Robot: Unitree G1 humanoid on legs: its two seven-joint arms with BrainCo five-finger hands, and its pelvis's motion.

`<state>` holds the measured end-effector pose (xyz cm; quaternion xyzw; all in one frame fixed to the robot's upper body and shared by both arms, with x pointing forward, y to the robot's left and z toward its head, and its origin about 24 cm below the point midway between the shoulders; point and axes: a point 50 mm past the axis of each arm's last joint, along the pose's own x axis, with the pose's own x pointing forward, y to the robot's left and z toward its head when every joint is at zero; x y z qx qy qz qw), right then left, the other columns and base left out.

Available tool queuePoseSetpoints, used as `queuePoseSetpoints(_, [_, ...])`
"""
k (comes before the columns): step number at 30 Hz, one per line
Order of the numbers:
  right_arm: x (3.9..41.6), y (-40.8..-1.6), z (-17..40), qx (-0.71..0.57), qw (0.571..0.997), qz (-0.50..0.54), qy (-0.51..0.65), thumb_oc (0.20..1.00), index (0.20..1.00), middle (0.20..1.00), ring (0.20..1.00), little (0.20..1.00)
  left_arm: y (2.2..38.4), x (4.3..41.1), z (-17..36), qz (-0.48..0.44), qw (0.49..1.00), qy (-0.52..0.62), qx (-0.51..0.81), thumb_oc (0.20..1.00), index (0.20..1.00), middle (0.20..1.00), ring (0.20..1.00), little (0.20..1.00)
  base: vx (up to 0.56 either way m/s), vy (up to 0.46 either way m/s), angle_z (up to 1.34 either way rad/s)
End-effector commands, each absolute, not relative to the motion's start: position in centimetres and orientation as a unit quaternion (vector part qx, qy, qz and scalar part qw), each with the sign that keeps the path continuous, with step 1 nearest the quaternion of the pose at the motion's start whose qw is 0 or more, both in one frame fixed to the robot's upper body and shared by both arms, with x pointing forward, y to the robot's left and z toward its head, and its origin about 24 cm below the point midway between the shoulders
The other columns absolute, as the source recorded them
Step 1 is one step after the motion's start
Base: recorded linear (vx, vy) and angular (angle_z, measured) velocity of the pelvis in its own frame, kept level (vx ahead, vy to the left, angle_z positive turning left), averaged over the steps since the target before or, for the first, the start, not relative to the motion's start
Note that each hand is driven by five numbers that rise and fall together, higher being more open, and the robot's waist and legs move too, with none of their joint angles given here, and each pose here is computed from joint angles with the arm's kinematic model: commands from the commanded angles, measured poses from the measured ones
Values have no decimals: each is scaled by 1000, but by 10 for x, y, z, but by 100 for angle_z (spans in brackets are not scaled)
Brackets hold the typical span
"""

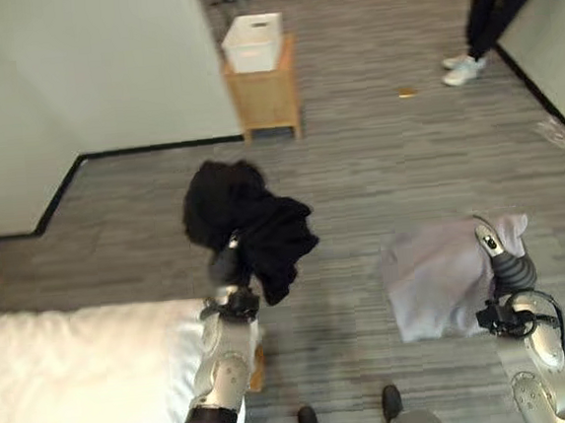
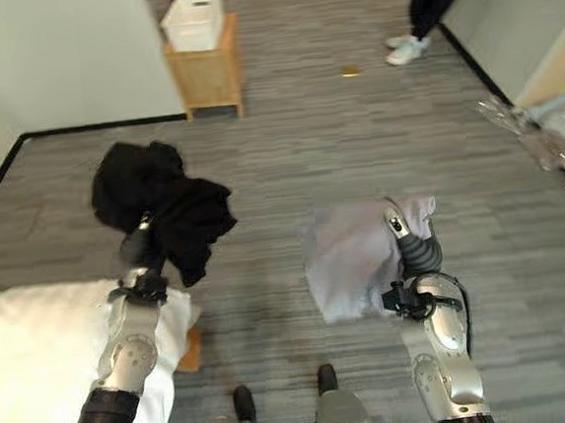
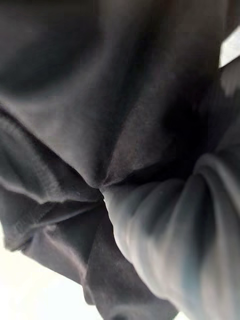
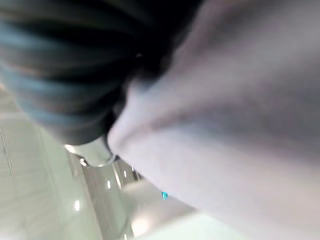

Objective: Pick up bed clothes into laundry basket.

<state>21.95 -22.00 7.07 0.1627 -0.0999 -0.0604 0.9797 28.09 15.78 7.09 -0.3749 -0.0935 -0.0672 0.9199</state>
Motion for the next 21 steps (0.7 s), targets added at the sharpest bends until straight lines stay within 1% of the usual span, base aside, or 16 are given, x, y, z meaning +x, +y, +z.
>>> queuePoseSetpoints(1, [233,-220,110,118,973,-24,-197,200,200,200,200,200,193,274,86,-32,924,-160,-347,200,200,200,200,200,82,43,-22])
queuePoseSetpoints(6, [236,-223,105,129,973,-36,-187,200,200,200,200,200,225,255,72,27,942,-147,-299,200,200,200,200,200,105,99,3])
queuePoseSetpoints(10, [240,-215,109,115,975,-16,-191,200,200,200,200,200,234,254,68,48,948,-136,-283,200,200,200,200,200,65,179,24])
queuePoseSetpoints(12, [241,-211,108,118,975,-9,-187,200,200,200,200,200,235,256,71,56,949,-142,-276,200,200,200,200,200,151,67,21])
queuePoseSetpoints(16, [243,-215,110,131,973,-15,-191,200,200,200,200,200,231,264,79,41,947,-156,-278,200,200,200,200,200,251,-43,11])
queuePoseSetpoints(19, [246,-207,114,133,971,-3,-199,200,200,200,200,200,229,272,78,51,946,-156,-280,200,200,200,200,200,454,-165,30])
queuePoseSetpoints(21, [249,-205,126,110,970,13,-218,200,200,200,200,200,227,272,80,54,942,-163,-287,200,200,200,200,200,640,-284,39])
